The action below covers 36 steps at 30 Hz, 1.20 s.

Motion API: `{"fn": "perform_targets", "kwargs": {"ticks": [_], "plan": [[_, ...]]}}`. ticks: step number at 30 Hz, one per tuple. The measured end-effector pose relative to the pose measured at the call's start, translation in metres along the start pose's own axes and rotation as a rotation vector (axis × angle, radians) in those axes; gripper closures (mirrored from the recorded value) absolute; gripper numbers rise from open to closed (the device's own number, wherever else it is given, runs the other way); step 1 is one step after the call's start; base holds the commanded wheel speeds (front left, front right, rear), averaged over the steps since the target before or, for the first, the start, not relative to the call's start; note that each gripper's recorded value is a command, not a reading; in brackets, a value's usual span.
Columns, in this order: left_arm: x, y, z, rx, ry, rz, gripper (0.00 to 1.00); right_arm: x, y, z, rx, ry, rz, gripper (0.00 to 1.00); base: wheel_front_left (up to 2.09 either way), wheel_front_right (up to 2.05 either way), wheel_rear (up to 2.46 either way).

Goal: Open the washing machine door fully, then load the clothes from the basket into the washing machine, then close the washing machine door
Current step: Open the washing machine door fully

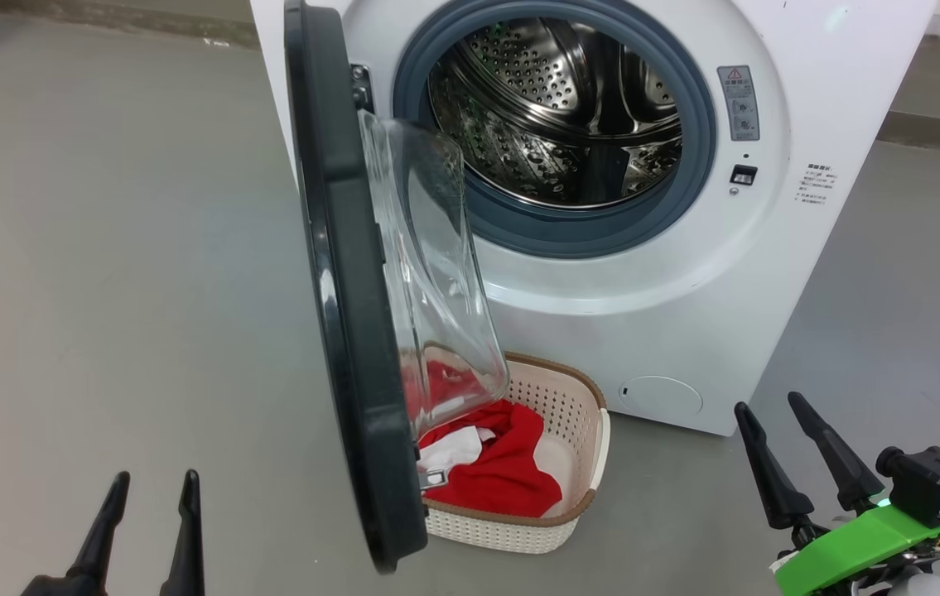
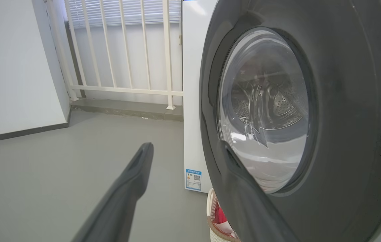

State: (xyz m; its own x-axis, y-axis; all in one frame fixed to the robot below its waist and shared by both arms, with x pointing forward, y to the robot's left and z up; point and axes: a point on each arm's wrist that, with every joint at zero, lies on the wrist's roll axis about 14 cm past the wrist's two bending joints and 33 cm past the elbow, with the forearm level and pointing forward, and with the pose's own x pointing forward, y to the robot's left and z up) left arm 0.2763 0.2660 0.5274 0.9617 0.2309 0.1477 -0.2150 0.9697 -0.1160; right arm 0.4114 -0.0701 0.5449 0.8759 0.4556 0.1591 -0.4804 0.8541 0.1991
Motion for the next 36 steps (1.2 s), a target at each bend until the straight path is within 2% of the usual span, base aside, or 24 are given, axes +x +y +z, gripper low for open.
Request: {"fn": "perform_targets", "kwargs": {"ticks": [36], "plan": [[0.0001,0.0002,-0.0026,-0.008,0.010,0.006,0.00,0.0004,0.0010,-0.0058,0.002,0.015,0.002,0.00,0.00,0.00,0.00]]}}
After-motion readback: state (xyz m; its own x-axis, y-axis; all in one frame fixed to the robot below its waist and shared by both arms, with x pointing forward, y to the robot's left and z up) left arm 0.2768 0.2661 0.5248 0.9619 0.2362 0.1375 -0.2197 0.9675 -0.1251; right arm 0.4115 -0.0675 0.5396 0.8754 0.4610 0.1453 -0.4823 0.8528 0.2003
